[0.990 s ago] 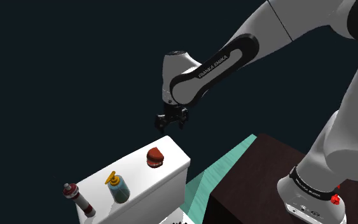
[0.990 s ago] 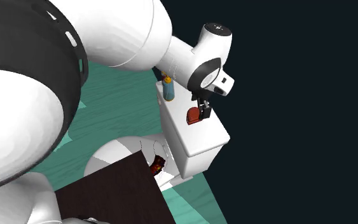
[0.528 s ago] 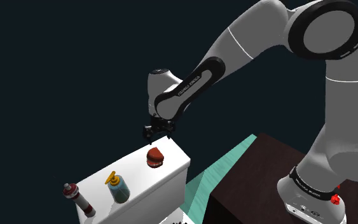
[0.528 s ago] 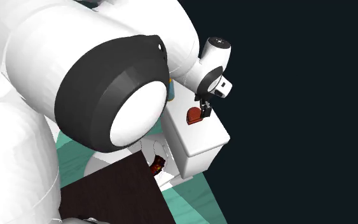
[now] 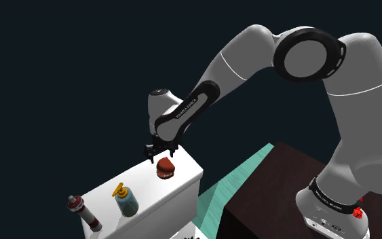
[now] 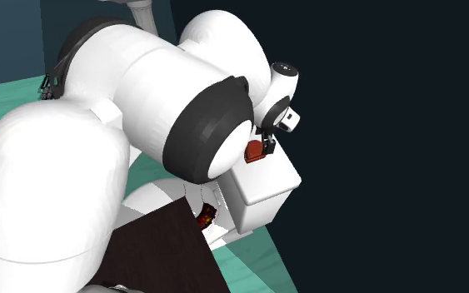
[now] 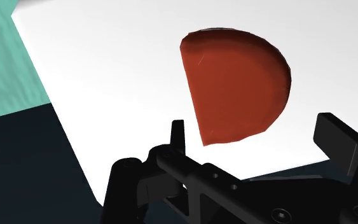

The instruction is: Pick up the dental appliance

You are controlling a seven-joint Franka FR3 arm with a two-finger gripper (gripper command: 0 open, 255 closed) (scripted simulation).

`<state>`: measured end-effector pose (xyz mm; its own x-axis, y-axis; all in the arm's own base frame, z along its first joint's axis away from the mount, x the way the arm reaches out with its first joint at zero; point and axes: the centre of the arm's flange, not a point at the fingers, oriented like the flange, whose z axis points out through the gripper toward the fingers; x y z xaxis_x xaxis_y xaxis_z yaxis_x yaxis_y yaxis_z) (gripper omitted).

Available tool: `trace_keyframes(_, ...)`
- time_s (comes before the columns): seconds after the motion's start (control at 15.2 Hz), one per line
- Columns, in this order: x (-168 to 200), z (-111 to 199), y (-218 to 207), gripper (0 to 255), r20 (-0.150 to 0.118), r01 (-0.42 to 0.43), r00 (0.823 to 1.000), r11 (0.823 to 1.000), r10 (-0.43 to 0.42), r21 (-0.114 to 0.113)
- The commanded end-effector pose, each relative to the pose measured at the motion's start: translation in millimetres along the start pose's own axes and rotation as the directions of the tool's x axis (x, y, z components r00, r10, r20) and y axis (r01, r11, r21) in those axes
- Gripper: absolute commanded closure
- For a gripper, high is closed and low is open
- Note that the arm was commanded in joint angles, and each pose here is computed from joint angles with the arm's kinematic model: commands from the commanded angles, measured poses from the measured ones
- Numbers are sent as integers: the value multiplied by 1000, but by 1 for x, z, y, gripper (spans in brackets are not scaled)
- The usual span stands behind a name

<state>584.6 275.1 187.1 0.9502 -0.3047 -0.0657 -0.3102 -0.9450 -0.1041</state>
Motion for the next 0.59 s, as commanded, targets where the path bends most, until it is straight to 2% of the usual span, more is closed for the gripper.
trace_keyframes(0.0, 0, 10, 0, 0, 0, -1, 1000, 1000, 1, 0)
trace_keyframes(0.26, 1, 24, 2, 0, 0, -1, 1000, 1000, 1, 0)
trace_keyframes(0.33, 1, 24, 2, 255, 0, -1, 1000, 1000, 1, 0)
trace_keyframes(0.53, 1, 23, 2, 255, 0, 0, 1000, 1000, 0, 0)
